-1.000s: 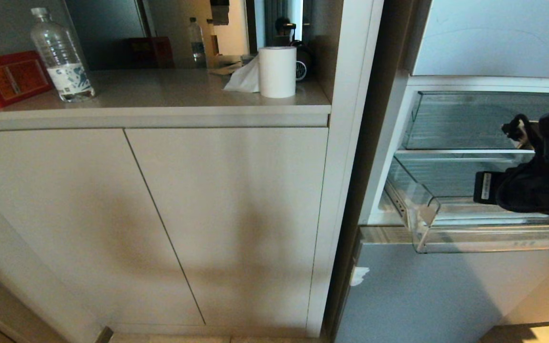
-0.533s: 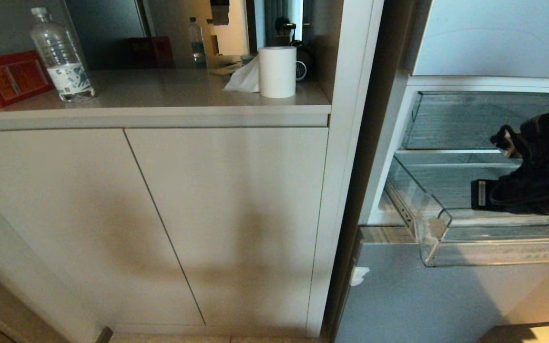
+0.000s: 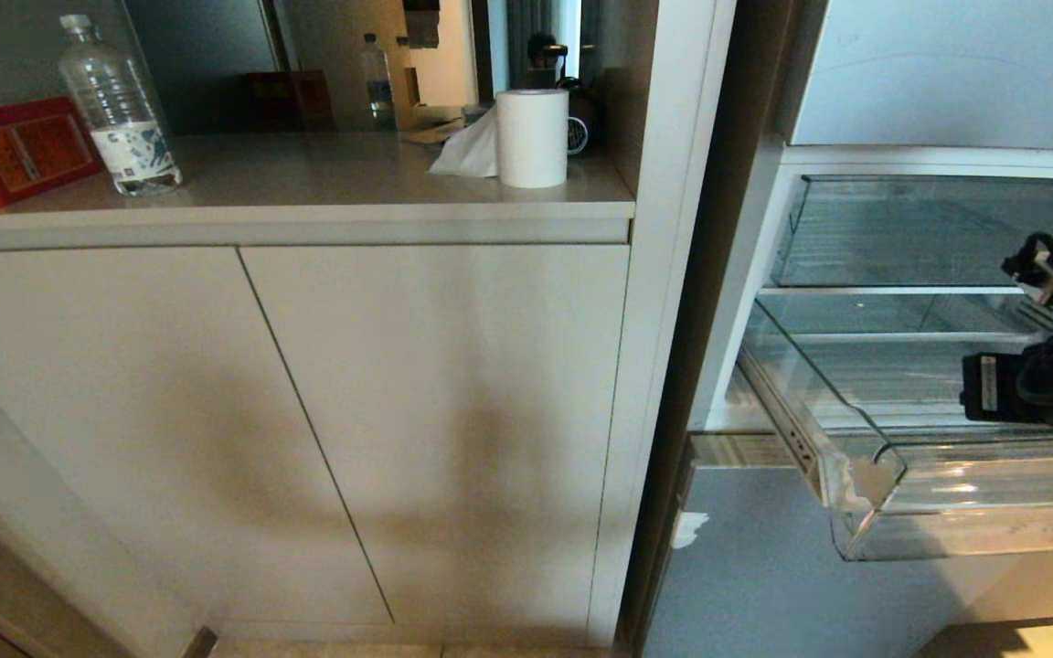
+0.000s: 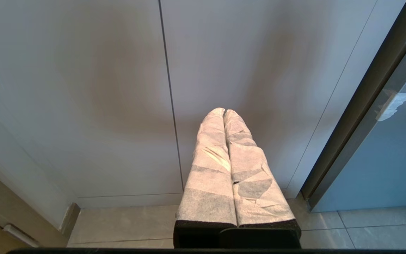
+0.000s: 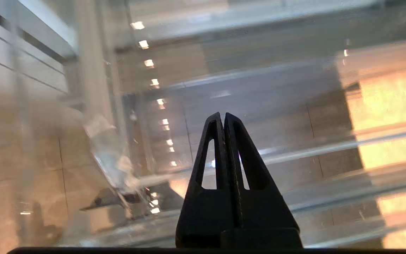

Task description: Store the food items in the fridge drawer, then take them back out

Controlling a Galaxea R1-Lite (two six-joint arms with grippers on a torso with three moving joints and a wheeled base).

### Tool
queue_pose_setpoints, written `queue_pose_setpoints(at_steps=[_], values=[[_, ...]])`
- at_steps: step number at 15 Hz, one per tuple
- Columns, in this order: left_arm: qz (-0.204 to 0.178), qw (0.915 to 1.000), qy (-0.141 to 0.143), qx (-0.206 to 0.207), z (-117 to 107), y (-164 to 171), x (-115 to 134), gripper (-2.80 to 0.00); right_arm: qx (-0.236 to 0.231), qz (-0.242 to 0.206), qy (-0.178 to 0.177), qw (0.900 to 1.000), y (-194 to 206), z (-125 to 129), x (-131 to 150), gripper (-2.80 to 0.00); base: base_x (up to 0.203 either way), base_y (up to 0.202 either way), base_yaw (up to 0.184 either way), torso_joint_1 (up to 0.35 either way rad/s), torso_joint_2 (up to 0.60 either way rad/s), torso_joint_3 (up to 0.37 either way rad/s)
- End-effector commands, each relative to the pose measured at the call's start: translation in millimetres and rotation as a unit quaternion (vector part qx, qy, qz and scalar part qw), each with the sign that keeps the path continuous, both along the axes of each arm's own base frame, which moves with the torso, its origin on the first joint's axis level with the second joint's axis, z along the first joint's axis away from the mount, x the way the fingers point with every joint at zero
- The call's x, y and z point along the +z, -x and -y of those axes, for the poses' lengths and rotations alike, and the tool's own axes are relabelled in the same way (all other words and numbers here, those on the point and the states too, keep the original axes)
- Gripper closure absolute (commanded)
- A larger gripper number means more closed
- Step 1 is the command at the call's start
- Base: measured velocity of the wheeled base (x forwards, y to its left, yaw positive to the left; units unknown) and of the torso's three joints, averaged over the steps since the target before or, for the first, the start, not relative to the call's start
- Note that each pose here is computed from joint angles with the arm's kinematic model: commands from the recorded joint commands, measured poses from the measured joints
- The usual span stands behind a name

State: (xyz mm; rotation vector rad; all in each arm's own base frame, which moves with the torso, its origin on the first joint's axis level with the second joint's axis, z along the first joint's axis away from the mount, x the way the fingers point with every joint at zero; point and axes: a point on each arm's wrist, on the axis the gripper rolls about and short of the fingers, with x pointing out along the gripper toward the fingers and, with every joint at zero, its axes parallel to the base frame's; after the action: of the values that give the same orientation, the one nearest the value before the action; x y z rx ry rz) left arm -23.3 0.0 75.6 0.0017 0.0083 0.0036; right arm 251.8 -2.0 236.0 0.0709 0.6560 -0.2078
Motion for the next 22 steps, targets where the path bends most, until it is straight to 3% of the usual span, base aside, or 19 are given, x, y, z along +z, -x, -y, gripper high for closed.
queue_pose_setpoints(at_steps=[1,5,9,13,16,19,22], values=[[0.000,1.0000,0.000,0.001,0.0,-0.1,0.0,0.00,-0.004,-0.013,0.000,1.000,6.8,1.9,-7.1,0.00,0.000,0.000,0.000,0.000,0.00,0.000],[0.000,1.0000,0.000,0.001,0.0,-0.1,0.0,0.00,-0.005,-0.023,-0.003,1.000,20.2,3.2,-14.0,0.00,0.000,0.000,0.000,0.000,0.00,0.000],[0.000,1.0000,-0.001,0.001,0.0,-0.1,0.0,0.00,-0.007,0.011,-0.001,1.000,44.9,3.4,0.4,0.00,0.000,0.000,0.000,0.000,0.00,0.000],[0.000,1.0000,0.000,0.001,0.0,0.0,0.0,0.00,-0.007,0.039,-0.007,0.999,42.0,3.3,6.8,0.00,0.000,0.000,0.000,0.000,0.00,0.000],[0.000,1.0000,0.000,0.000,0.0,-0.1,0.0,0.00,-0.006,0.127,-0.015,0.992,70.4,1.7,28.5,0.00,0.000,0.000,0.000,0.000,0.00,0.000],[0.000,1.0000,0.000,0.001,0.0,-0.1,0.0,0.00,0.012,0.218,-0.019,0.976,140.8,-1.5,42.6,0.00,0.000,0.000,0.000,0.000,0.00,0.000],[0.000,1.0000,0.000,0.000,0.0,-0.1,0.0,0.00,0.050,0.300,-0.014,0.952,223.1,-0.9,18.9,0.00,0.000,0.000,0.000,0.000,0.00,0.000]])
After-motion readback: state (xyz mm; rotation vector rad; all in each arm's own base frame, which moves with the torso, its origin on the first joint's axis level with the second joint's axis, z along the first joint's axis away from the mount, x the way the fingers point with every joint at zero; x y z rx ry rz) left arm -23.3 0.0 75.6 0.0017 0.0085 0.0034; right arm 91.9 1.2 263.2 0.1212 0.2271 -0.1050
